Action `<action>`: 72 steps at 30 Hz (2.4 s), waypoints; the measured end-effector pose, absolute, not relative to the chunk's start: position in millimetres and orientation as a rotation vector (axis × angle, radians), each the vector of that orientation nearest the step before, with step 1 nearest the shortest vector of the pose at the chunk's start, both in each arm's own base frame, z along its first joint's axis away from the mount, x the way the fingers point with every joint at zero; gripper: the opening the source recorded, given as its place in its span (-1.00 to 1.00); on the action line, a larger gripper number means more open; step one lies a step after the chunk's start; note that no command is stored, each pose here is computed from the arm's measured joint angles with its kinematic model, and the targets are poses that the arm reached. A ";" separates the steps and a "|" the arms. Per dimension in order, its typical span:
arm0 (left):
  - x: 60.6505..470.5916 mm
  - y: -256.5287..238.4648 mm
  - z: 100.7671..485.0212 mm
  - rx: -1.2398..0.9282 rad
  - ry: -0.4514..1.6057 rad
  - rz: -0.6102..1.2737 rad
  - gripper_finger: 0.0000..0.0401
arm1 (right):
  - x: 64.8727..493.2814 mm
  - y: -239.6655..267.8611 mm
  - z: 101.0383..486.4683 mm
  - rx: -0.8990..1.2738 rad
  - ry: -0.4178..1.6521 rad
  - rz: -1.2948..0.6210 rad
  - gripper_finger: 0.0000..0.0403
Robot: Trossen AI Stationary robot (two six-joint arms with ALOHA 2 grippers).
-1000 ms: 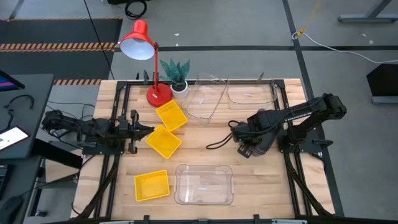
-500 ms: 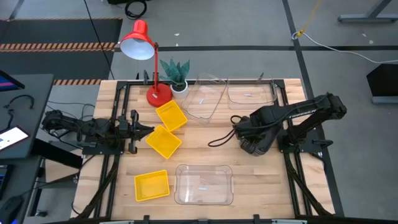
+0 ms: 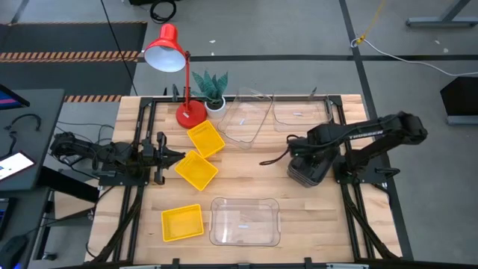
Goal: Stack baskets by color
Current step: Stack the left black bin on the stacked black bins
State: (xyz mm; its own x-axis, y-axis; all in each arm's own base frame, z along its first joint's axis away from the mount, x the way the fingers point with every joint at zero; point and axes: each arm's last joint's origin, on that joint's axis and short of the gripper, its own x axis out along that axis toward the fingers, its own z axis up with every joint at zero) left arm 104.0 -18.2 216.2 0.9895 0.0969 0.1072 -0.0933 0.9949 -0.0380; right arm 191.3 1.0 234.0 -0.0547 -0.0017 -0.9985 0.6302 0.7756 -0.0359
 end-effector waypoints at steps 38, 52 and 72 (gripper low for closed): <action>104.2 -18.3 214.0 -0.044 -0.088 0.094 -0.83 | 175.5 -37.6 179.9 0.565 1.525 -0.475 -0.99; 104.2 -18.3 214.0 -0.044 -0.088 0.094 -0.85 | 180.7 -38.7 203.1 0.549 1.533 -0.549 -0.99; 104.2 -18.3 214.1 -0.071 -0.091 0.093 -0.83 | 180.6 -24.9 170.5 0.566 1.457 -0.452 -0.99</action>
State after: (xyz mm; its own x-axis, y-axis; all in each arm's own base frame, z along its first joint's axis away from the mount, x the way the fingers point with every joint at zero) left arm 104.2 -18.3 214.1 0.9916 0.0959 0.0870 -0.0895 0.9932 -0.0751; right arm 180.6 -24.9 170.5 0.0712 0.0517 -0.9961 0.6068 0.7904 0.0844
